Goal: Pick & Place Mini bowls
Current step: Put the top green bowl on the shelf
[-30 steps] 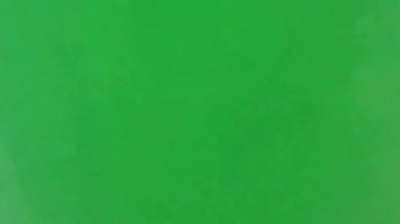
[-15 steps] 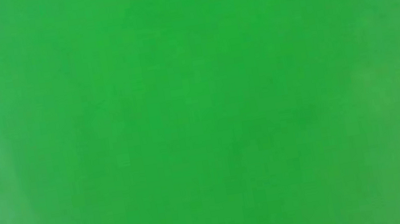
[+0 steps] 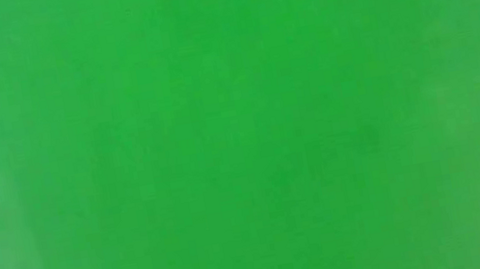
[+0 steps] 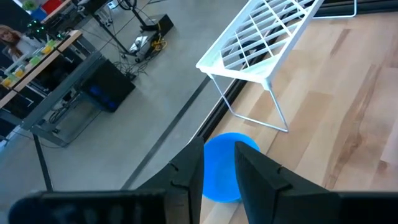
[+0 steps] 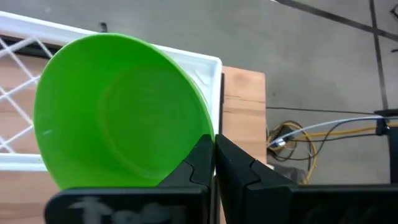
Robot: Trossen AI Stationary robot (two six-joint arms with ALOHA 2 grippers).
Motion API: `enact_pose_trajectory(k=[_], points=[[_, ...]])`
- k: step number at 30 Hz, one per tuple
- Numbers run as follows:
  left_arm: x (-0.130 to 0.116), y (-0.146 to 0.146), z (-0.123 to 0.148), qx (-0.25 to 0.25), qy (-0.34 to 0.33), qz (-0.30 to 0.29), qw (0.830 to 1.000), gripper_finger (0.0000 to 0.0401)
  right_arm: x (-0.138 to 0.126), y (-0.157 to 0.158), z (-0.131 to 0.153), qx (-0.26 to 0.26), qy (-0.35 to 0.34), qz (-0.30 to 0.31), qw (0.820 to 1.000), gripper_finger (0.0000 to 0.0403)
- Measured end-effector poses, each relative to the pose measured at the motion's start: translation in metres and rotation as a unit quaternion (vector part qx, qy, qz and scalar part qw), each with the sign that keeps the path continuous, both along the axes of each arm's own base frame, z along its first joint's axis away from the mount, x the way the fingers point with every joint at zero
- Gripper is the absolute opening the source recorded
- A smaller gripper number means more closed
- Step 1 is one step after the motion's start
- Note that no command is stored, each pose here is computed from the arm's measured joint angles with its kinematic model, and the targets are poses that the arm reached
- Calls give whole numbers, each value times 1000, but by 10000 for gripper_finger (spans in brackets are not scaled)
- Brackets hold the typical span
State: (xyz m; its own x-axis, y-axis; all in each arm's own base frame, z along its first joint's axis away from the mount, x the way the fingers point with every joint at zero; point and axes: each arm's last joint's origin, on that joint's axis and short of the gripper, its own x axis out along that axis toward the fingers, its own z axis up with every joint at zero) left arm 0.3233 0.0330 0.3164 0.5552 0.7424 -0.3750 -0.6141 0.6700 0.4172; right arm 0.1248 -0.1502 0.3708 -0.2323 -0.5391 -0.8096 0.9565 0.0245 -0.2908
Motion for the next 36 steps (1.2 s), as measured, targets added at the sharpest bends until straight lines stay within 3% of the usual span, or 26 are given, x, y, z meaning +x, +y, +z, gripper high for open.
enact_pose_trajectory(k=[12, 36], points=[[0, 0, 0, 0, 0, 0, 1000, 92, -6, -6, -19, 16, 36, -23, 999, 8], [0, 0, 0, 6, 8, -4, 1000, 92, -5, -7, -21, 20, 31, -22, 999, 8]])
